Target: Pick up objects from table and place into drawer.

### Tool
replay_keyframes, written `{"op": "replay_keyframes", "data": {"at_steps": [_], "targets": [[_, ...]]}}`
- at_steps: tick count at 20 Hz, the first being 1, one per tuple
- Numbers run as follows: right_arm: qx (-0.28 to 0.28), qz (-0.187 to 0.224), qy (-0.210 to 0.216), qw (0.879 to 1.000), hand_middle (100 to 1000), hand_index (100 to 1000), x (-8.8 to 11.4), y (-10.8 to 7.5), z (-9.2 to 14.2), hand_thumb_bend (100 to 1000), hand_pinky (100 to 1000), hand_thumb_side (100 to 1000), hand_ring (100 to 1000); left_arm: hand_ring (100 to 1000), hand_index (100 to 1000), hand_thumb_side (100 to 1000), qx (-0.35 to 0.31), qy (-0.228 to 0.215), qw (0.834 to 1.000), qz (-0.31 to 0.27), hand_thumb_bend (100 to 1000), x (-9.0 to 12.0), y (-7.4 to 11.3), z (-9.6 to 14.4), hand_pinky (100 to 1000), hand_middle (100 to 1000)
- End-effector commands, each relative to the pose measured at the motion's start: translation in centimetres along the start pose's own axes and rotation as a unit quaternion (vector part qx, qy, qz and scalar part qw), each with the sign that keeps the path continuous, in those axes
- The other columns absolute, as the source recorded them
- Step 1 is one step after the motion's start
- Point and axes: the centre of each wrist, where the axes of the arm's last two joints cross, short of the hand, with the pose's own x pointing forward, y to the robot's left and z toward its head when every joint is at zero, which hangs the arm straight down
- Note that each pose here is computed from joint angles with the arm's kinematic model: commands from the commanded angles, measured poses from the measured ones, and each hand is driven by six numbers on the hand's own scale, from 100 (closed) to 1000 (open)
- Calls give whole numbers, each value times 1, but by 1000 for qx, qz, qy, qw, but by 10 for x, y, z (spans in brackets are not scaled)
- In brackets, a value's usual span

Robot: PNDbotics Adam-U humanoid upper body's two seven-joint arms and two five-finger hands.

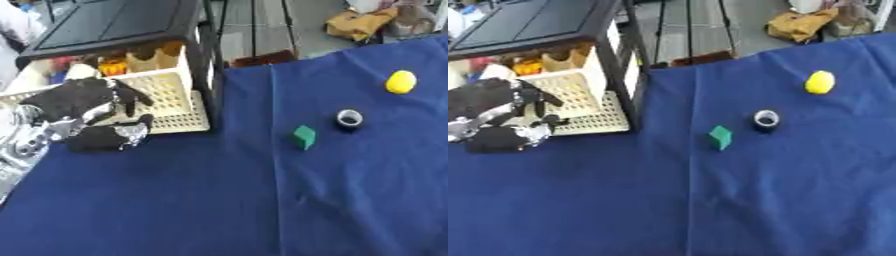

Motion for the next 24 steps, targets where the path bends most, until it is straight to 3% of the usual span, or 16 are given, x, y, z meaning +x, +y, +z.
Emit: {"op": "replay_keyframes", "data": {"at_steps": [1, 12, 13, 14, 15, 16, 24], "targets": [[16, 13, -10, 1000, 521, 587, 5, -2, -7, 100, 434, 970, 610, 498, 1000, 983, -4, 28, 1000, -6, 100, -14, -1, -1, 253, 792], [24, 19, -9, 1000, 518, 583, 4, 0, -7, 100, 432, 970, 609, 516, 1000, 1000, 21, 31, 999, 6, 100, -19, -3, -5, 246, 839], [24, 19, -8, 999, 518, 583, 4, 0, -7, 100, 432, 970, 608, 491, 1000, 1000, 20, 29, 999, 7, 100, -19, -4, -5, 248, 761], [24, 19, -7, 999, 517, 582, 4, 0, -6, 100, 432, 970, 608, 490, 1000, 1000, 12, 25, 1000, 10, 100, -18, -7, -6, 248, 754], [24, 20, -5, 1000, 517, 582, 3, 0, -5, 100, 431, 971, 608, 475, 1000, 1000, 3, 19, 1000, 11, 100, -17, -9, -6, 245, 653], [23, 20, -4, 1000, 517, 582, 3, 1, -4, 100, 431, 971, 608, 472, 1000, 1000, -7, 14, 1000, 10, 100, -17, -10, -6, 245, 631], [13, 18, 10, 1000, 519, 583, 3, 2, 2, 100, 435, 971, 607, 477, 975, 1000, -95, -23, 994, -49, 100, -11, -19, 11, 287, 599]]}}
